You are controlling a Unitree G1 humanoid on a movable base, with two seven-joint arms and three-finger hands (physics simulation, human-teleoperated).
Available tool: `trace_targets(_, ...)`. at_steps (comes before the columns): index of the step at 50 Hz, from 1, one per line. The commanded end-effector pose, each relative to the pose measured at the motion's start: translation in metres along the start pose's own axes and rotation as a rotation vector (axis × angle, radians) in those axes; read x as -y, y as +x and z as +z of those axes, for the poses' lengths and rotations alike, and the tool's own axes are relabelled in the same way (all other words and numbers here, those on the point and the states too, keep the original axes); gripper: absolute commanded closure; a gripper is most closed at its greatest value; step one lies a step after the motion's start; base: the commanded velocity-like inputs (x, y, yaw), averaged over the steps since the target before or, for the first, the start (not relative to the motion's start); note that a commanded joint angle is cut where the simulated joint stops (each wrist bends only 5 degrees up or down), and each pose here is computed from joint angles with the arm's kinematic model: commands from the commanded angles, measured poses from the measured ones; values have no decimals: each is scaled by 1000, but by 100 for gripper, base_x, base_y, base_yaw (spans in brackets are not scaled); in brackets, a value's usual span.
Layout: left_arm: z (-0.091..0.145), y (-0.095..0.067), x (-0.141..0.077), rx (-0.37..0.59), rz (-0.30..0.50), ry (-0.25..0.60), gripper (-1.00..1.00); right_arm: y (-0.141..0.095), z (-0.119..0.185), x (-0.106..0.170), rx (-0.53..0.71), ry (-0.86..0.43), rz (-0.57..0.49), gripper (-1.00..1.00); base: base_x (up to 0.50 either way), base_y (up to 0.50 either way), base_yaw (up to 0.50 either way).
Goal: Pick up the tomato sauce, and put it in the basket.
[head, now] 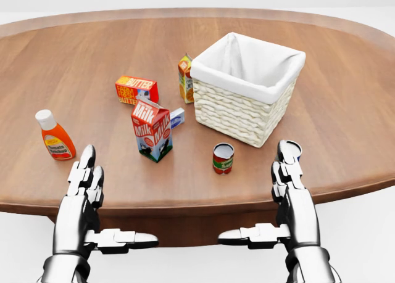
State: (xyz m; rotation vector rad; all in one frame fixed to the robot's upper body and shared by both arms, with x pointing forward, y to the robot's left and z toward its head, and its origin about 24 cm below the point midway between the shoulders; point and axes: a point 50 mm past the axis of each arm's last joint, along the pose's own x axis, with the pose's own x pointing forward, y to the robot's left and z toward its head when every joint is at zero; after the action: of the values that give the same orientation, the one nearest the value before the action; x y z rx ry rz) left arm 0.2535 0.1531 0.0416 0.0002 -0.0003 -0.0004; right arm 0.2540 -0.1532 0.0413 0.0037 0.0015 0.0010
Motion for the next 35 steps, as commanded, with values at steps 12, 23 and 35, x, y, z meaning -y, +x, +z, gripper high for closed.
trace_targets(12, 9, -3, -7, 8, -4, 1, -100, -1, 8, 10, -2, 22, 2, -100, 0, 0, 0)
trace_targets(23, 25, -7, -7, 59, -12, 4, -100, -3, 20, 11, 35, 18, 1, -100, 0, 0, 0)
trace_targets(35, 30, -7, -7, 81, -16, 3, -100, -7, 29, 10, 77, 14, 3, -100, 0, 0, 0)
